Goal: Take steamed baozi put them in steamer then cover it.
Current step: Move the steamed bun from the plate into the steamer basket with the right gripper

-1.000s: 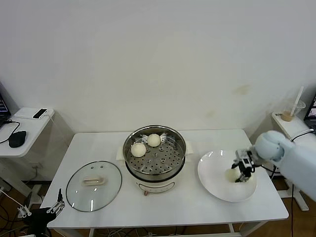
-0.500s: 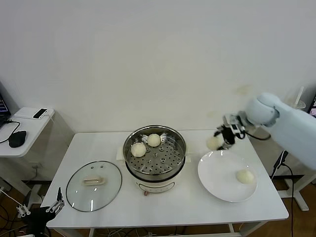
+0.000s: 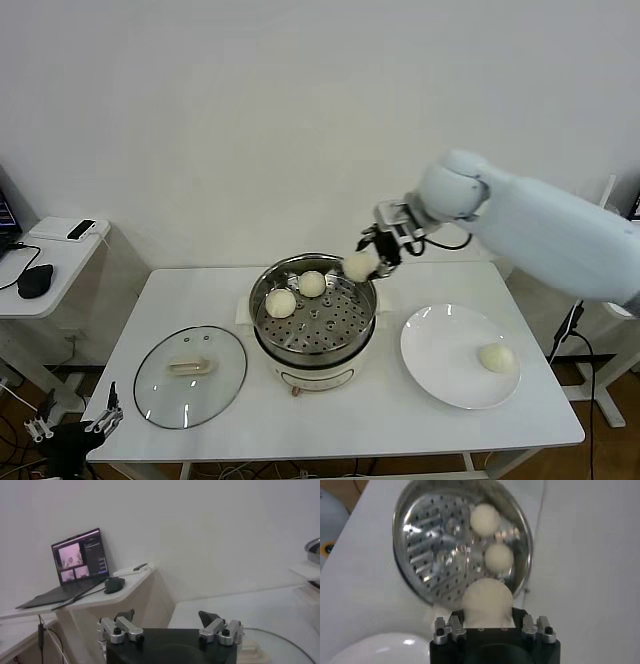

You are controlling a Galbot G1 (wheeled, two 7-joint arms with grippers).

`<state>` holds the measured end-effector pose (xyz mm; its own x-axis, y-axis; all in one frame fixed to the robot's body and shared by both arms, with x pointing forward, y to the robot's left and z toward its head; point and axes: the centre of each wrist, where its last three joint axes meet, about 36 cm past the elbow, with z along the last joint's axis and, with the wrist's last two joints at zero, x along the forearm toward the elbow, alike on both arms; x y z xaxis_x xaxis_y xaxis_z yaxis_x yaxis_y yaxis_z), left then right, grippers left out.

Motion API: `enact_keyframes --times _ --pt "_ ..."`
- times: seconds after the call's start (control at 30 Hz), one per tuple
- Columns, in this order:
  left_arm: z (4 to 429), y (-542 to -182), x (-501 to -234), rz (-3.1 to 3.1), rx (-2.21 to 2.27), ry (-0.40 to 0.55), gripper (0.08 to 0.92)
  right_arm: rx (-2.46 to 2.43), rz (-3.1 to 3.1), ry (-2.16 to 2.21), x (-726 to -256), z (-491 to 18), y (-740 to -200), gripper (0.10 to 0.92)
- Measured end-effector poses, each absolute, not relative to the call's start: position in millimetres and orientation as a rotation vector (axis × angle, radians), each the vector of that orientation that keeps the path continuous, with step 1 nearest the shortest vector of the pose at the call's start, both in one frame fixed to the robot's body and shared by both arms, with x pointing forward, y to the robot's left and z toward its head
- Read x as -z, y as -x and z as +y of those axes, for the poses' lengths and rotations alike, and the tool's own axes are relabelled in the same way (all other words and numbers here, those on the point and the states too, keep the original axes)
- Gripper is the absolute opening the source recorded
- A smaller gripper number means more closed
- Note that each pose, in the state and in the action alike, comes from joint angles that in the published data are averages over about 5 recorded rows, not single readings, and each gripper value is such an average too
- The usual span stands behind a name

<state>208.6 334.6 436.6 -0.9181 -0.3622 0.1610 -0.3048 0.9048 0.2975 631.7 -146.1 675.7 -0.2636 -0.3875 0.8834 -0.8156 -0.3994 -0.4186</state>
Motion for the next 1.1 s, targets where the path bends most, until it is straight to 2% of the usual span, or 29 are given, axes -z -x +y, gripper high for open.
enact_keyframes --times 0.5,1.1 --pt "338 -207 -439 -2.855 0.391 -0.545 0.823 -1.945 -1.114 -1.900 -613 -69 -619 0.594" --pt "341 -208 -438 -2.857 0.383 -0.559 0.823 -2.135 -0.785 -2.030 -589 -31 -611 0.602"
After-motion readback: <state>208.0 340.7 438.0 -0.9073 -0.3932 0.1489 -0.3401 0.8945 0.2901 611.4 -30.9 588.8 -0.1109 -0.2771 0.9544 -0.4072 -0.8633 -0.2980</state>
